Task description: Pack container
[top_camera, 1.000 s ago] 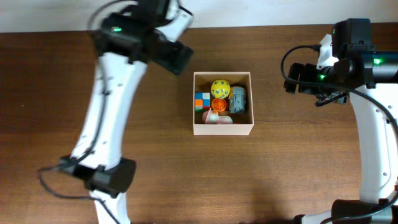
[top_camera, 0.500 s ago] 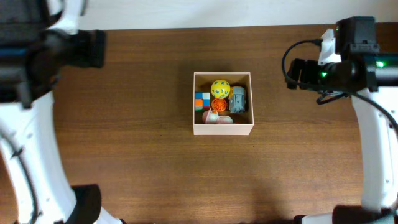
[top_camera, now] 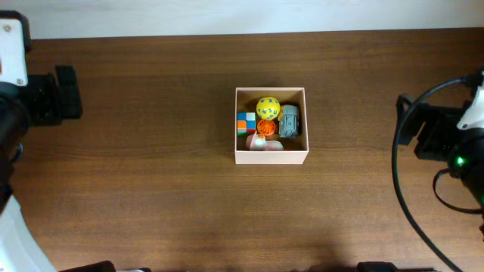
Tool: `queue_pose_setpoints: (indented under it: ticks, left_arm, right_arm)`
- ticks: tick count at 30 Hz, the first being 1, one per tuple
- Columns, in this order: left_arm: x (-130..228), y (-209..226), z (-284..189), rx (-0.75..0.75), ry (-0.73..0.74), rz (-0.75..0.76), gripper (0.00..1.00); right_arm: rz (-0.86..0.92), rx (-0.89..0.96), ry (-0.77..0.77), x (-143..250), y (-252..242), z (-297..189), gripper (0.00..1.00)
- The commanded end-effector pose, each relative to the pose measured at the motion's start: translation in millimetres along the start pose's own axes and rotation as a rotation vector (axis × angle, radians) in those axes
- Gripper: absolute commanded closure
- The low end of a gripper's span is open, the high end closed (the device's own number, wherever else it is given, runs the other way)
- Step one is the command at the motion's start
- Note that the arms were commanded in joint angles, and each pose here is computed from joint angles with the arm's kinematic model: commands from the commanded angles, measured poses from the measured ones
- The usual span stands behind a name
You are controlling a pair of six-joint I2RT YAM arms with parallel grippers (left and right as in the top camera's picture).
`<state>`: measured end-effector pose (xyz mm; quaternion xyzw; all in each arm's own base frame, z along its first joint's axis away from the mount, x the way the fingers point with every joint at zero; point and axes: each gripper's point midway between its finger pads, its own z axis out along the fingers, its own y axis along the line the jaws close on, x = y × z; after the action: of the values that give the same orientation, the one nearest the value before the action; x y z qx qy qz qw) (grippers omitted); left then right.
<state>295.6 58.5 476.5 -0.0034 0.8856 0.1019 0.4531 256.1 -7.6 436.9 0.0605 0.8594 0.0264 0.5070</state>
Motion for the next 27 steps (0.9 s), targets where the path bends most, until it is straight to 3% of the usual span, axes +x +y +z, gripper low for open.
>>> queue_pose_setpoints:
  ticks: [1, 27]
  left_arm:
    - [5.1, 0.3, 9.1, 0.001, 0.039, -0.016, 0.01]
    - [19.5, -2.3, 8.1, 0.011, 0.097, -0.014, 0.01]
  right_arm:
    - [-0.004, 0.022, 0.03, 3.4, -3.8, 9.7, 0.01]
    - [0.0, -0.024, 0.094, 9.5, 4.0, 30.2, 0.01]
